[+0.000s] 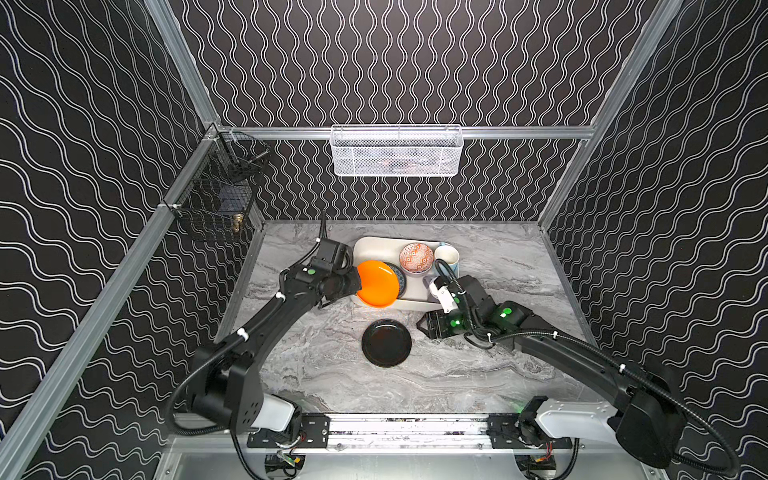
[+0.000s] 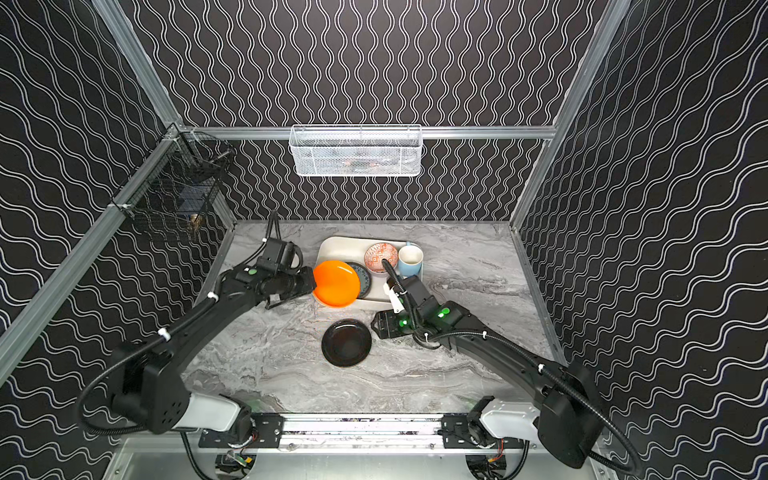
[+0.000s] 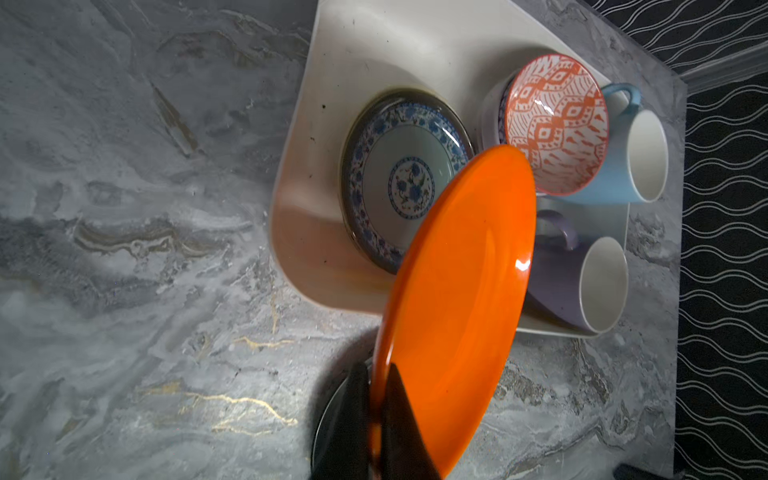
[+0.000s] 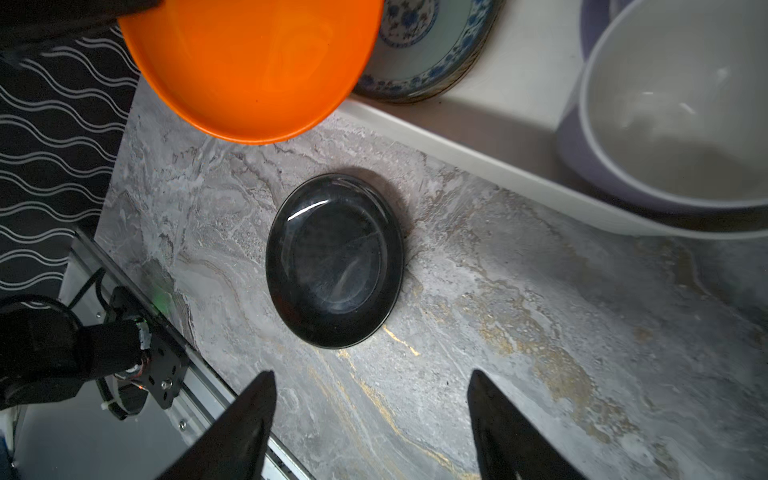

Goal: Place the mixed dishes into the plastic bin
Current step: 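Lift the orange plate with the left gripper and carry it into the bin, then lower the orange plate onto the blue-patterned plate and open the left gripper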

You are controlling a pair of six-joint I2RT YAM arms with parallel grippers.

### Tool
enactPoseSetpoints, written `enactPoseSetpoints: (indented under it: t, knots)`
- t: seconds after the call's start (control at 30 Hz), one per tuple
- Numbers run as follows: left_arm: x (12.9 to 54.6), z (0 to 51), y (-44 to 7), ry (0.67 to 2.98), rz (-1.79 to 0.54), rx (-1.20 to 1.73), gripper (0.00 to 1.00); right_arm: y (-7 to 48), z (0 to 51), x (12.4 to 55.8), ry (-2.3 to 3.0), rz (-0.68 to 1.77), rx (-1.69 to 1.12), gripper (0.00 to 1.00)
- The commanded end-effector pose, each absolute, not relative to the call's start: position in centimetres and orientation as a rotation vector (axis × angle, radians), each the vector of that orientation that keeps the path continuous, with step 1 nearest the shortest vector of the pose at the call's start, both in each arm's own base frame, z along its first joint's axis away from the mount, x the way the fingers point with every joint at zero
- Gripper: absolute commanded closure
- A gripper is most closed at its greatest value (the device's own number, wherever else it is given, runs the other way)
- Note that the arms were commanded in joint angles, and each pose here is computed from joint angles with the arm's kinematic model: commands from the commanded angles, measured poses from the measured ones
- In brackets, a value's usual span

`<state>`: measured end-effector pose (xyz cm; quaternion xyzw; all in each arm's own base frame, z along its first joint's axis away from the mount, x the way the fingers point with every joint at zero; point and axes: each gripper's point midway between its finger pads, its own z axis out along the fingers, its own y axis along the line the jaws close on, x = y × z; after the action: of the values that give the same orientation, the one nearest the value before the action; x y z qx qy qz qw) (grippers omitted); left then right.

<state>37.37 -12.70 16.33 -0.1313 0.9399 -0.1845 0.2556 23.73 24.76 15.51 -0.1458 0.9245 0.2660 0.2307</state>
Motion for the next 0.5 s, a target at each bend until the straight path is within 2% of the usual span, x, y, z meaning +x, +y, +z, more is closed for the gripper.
enactPoseSetpoints:
  t: [0.0, 0.47]
  knots:
    - [39.7, 16.3, -12.6, 2.530, -0.497, -0.333, 1.00, 23.5, 16.0, 24.2, 2.537, 0.711, -0.406, 0.25]
    - [44.2, 9.7, -13.5, 2.634, -0.524, -0.426, 1.00, 21.4, 15.7, 26.3, 2.548, 0.732, -0.368, 0.25]
